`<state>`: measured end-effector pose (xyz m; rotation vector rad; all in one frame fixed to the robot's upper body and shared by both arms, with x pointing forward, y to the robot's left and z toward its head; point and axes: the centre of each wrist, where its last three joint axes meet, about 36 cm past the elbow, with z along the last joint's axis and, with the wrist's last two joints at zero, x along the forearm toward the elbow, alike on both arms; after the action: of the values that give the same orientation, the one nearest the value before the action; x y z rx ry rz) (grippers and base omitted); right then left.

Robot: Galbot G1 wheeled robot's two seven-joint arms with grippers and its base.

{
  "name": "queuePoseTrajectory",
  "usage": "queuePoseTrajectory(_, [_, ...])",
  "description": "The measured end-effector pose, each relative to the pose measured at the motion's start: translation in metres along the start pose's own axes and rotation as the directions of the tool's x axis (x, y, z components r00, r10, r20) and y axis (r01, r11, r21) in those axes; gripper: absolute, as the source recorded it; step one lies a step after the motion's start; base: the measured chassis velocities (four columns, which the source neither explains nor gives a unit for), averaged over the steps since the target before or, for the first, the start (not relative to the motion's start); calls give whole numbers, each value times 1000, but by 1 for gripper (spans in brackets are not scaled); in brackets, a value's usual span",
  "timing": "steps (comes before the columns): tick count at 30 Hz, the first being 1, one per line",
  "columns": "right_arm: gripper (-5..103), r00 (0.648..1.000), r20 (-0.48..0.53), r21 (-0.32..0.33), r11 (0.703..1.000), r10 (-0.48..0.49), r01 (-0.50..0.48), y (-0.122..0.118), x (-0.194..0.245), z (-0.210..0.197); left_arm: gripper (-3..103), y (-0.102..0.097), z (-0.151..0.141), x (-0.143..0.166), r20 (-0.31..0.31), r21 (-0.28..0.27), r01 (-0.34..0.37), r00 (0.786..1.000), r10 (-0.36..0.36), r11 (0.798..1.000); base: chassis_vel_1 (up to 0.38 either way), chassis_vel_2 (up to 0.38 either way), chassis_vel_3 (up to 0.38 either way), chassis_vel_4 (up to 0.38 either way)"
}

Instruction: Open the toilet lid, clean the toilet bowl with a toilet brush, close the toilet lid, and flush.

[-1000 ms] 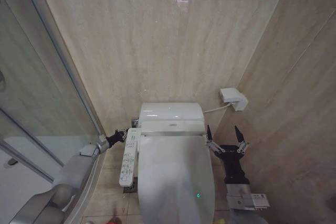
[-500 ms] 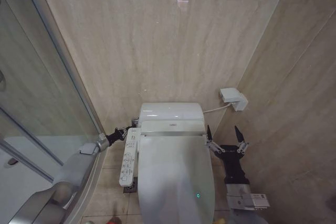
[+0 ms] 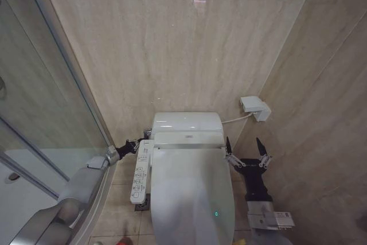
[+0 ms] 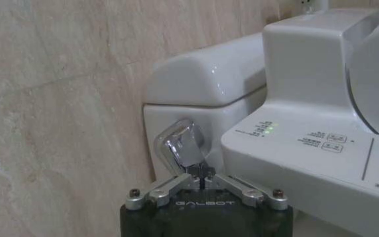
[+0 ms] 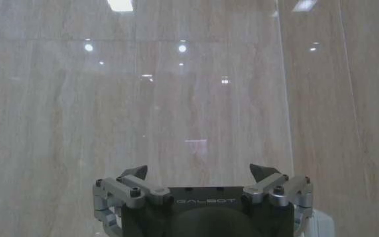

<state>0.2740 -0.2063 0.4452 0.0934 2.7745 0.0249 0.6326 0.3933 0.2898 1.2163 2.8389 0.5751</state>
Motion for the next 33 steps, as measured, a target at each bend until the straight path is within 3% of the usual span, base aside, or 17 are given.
queuePoseTrajectory(12, [100, 1000, 0, 0, 1000, 0, 0, 0, 0, 0, 0, -1, -1, 2, 17, 0, 14, 1000, -14, 1000, 0, 0, 0, 0])
queuePoseTrajectory(20, [100, 1000, 0, 0, 1000, 0, 0, 0, 0, 0, 0, -16, 5, 17, 22, 12, 52, 998, -52, 999, 0, 0, 0, 0])
queuePoseTrajectory(26, [100, 1000, 0, 0, 1000, 0, 0, 0, 0, 0, 0, -21, 14, 48, 4, 35, 124, 992, -124, 992, 0, 0, 0, 0])
queuePoseTrajectory(33, [100, 1000, 0, 0, 1000, 0, 0, 0, 0, 0, 0, -22, 11, 82, 29, 60, 229, 973, -231, 972, 0, 0, 0, 0])
